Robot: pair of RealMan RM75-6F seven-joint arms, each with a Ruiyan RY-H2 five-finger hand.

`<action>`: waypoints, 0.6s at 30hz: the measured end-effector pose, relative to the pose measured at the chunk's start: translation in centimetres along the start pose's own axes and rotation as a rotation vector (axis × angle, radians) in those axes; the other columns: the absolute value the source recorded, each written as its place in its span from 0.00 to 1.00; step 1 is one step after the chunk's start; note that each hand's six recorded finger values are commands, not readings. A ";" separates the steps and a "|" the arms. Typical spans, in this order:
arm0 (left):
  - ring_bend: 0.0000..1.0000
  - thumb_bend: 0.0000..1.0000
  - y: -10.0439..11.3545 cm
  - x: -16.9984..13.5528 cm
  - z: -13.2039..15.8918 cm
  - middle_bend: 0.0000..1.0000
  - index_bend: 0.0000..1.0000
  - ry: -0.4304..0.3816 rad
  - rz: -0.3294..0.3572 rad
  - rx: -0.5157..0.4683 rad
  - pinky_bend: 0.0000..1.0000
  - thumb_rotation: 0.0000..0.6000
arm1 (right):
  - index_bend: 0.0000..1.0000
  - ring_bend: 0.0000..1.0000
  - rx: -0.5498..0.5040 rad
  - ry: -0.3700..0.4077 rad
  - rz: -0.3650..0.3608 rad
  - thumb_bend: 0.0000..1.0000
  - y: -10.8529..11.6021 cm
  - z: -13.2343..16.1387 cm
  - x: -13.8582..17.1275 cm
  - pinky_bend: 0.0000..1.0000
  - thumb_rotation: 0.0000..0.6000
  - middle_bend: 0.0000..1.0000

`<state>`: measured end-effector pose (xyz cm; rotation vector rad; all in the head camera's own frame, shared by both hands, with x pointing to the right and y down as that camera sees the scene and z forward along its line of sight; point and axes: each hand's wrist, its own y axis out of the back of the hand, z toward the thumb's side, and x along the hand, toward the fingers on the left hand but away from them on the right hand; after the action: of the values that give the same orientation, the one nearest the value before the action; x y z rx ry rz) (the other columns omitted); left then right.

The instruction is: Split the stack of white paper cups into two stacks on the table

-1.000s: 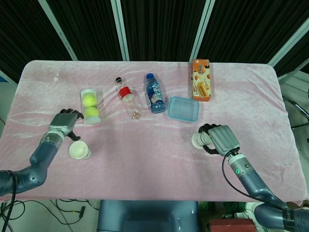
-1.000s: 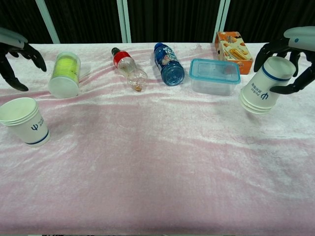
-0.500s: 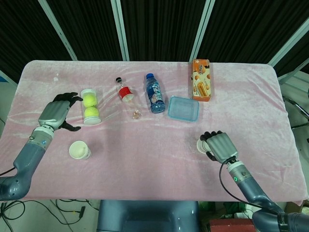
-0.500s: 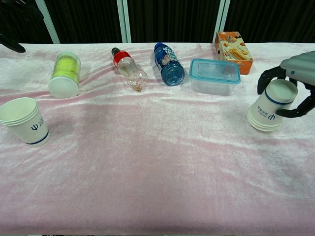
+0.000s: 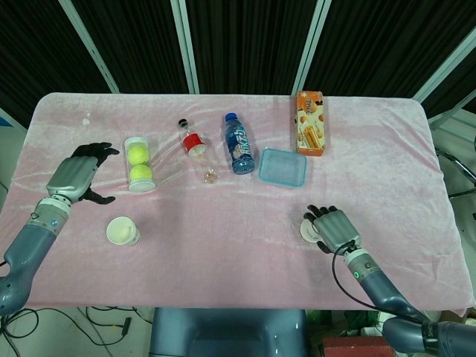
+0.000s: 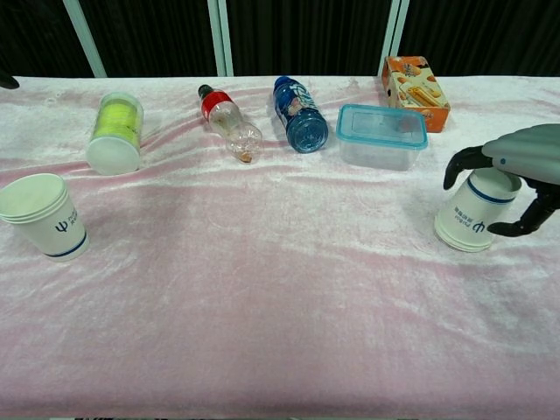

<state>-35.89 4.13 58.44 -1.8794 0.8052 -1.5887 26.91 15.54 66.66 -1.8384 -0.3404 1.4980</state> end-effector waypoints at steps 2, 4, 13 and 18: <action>0.00 0.12 -0.1 0.1 0.0 0.06 0.15 -0.004 0.006 0.014 0.00 1.00 | 0.06 0.15 -0.022 -0.011 0.015 0.15 0.4 -0.1 0.2 0.22 1.00 0.00; 0.00 0.12 -0.1 0.2 0.0 0.05 0.15 -0.006 0.017 0.023 0.00 1.00 | 0.04 0.14 -0.048 -0.023 0.009 0.13 1.2 -0.5 0.3 0.21 1.00 0.00; 0.00 0.12 0.5 -0.2 0.2 0.04 0.15 -0.021 0.069 0.065 0.00 1.00 | 0.02 0.15 -0.085 -0.082 -0.023 0.12 4.2 -3.4 2.3 0.19 1.00 0.00; 0.00 0.12 1.6 -2.0 -0.3 0.04 0.15 -0.022 0.136 0.081 0.00 1.00 | 0.04 0.17 -0.057 -0.201 -0.077 0.13 5.8 -7.7 4.9 0.19 1.00 0.00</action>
<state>-36.60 4.47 55.99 -1.7445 0.8278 -1.4926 34.09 11.70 59.56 -1.7011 -0.5493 1.6382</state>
